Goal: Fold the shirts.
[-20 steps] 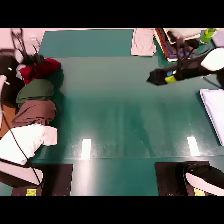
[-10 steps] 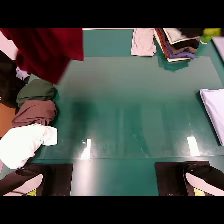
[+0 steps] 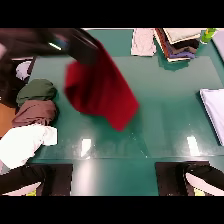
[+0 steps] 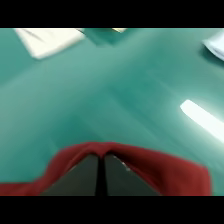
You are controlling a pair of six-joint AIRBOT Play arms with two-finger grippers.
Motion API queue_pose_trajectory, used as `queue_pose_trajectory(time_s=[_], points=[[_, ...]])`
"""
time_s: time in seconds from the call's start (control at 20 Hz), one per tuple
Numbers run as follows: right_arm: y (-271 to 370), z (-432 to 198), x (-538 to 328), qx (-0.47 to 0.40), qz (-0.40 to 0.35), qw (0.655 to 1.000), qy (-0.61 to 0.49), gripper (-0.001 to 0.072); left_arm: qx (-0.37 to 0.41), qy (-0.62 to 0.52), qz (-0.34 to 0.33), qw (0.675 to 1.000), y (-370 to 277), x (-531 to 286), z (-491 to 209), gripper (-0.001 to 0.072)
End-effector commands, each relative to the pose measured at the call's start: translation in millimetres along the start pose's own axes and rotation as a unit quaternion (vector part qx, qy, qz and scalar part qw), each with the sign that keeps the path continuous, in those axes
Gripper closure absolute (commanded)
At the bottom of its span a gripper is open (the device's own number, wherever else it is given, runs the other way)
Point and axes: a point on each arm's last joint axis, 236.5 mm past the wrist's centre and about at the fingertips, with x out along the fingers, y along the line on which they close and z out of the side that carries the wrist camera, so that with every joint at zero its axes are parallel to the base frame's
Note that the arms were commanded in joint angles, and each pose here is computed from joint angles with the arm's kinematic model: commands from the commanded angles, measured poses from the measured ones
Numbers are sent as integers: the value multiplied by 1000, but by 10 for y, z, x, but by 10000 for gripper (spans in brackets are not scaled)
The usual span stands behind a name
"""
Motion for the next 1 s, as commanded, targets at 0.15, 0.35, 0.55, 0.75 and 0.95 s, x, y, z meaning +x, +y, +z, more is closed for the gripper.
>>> queue_pose_trajectory(time_s=[0.15,0.35,0.55,0.75,0.95], points=[[-5,-27,-21,1,-2,1000,8,689,45,123,-94,987,-1001,1123,-842,143],[-62,-236,-24,-3,-13,999,52,689,-15,152,-16,988,47,1042,-896,156],[-205,-1020,110,9,-28,983,183,689,-129,190,92,969,1463,771,-1267,156],[-872,-2399,64,103,-101,922,358,688,-205,227,151,940,2237,483,-1792,156],[-1304,-3780,-275,237,-147,851,445,585,-233,252,165,925,2424,427,-2146,156]])
